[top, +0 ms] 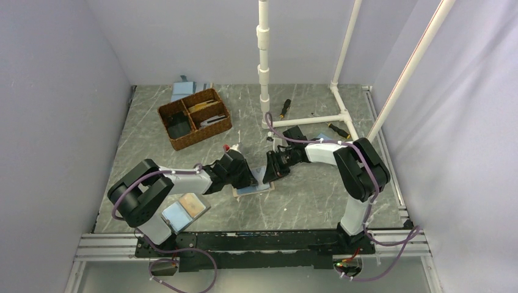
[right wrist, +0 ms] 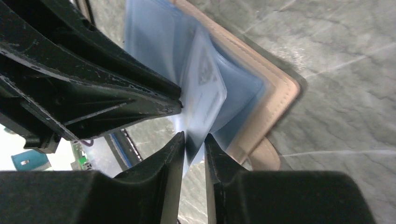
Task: Take the credit cards out of the card holder
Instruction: Pick up the card holder from the center of the board.
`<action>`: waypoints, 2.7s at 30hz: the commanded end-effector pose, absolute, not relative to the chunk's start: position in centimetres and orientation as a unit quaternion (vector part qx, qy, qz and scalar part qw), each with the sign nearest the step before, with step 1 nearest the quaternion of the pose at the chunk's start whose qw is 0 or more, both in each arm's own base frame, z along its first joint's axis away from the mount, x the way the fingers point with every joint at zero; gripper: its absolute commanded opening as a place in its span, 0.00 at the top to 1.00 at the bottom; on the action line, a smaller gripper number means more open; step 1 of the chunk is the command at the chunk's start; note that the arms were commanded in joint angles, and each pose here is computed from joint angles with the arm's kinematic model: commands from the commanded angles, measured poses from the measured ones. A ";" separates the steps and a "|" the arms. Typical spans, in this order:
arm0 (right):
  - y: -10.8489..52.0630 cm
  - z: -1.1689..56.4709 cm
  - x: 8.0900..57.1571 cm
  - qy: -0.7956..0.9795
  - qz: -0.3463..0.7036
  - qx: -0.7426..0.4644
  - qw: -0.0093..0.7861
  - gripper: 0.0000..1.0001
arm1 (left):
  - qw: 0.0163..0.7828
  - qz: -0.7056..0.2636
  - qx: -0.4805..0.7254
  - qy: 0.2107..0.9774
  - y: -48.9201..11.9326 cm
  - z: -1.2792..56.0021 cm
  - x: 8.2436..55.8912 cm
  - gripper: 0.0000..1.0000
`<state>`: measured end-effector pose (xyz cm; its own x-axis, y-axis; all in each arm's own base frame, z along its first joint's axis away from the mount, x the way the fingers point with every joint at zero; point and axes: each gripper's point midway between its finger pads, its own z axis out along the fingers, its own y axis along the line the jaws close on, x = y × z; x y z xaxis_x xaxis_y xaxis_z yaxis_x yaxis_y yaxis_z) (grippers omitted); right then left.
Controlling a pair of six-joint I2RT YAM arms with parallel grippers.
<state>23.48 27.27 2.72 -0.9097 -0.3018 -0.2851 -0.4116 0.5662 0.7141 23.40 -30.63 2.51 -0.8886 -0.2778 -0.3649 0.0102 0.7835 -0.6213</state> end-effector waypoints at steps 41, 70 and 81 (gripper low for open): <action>30.9 6.0 24.3 0.839 0.510 -0.186 0.042 0.74 | 0.226 -0.437 -0.062 0.868 -30.9 4.9 21.3 0.29; 31.9 5.6 27.2 0.842 0.515 -0.156 0.043 0.86 | 0.240 -0.411 -0.013 0.879 -29.8 5.4 20.8 0.21; 33.1 7.5 25.7 0.820 0.541 -0.184 0.035 0.83 | 0.239 -0.348 -0.050 0.905 -28.4 4.3 22.0 0.11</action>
<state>25.34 31.70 4.61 -0.9534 -0.2462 -0.1745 -0.2689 0.4306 0.8615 21.30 -29.64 5.00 -0.8894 -0.2447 -0.3862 0.1208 0.6890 -0.7146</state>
